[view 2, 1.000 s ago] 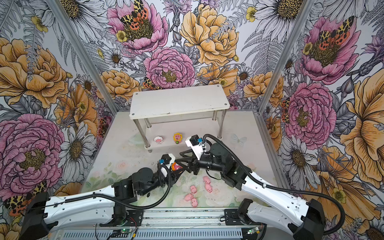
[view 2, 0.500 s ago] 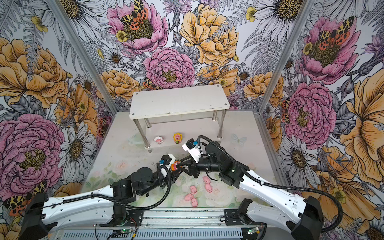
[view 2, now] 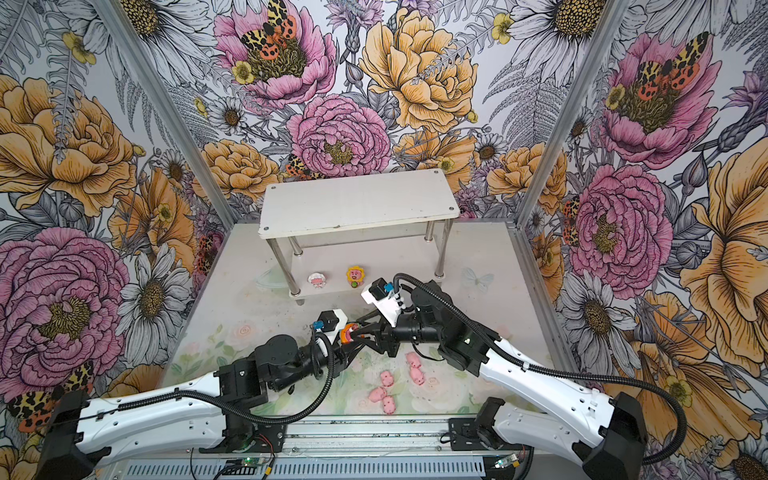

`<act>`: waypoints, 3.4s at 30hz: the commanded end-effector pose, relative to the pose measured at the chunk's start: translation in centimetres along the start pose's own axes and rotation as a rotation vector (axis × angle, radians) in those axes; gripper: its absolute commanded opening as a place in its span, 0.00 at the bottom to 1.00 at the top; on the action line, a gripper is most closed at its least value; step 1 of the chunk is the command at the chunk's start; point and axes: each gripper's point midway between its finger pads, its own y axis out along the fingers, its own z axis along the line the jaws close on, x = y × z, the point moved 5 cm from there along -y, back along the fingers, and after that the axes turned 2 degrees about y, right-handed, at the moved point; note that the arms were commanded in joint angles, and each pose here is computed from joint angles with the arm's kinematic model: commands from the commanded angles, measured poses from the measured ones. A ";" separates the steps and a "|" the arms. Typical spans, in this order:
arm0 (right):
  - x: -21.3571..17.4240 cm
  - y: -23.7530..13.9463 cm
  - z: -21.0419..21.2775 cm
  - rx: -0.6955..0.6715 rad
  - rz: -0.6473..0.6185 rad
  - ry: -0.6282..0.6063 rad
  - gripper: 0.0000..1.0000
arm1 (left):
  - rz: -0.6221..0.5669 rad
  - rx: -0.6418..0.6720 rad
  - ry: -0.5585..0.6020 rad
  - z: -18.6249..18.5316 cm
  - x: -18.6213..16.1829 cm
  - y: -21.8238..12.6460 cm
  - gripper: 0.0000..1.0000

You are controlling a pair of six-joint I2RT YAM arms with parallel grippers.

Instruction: Place and organize the plastic toys onto the shelf

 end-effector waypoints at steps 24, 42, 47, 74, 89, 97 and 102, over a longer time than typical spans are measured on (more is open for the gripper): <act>1.0 0.1 0.7 0.045 -0.001 -0.054 0.14 | -0.086 -0.049 -0.049 0.0 0.8 -0.7 0.03; 0.1 1.2 -2.5 -0.065 -0.051 -0.238 0.00 | -0.090 -0.006 -0.086 1.1 0.0 -1.7 0.99; -0.4 0.8 -6.5 -0.191 -0.053 -0.246 0.00 | -0.095 0.058 -0.112 2.3 -0.7 -3.2 0.99; 1.2 -0.8 -26.3 -0.488 0.121 -0.157 0.00 | -0.119 0.087 -0.132 4.5 -1.8 -6.4 0.99; -0.2 -0.7 -29.4 -0.438 0.205 -0.069 0.00 | -0.113 0.093 -0.167 5.6 -2.2 -5.6 0.98; -0.8 -0.8 -30.0 -0.430 0.217 -0.056 0.00 | -0.099 0.083 -0.183 5.9 -2.4 -4.9 0.98; -1.1 -0.5 -30.2 -0.419 0.223 -0.049 0.00 | -0.089 0.084 -0.189 6.0 -2.5 -4.6 0.98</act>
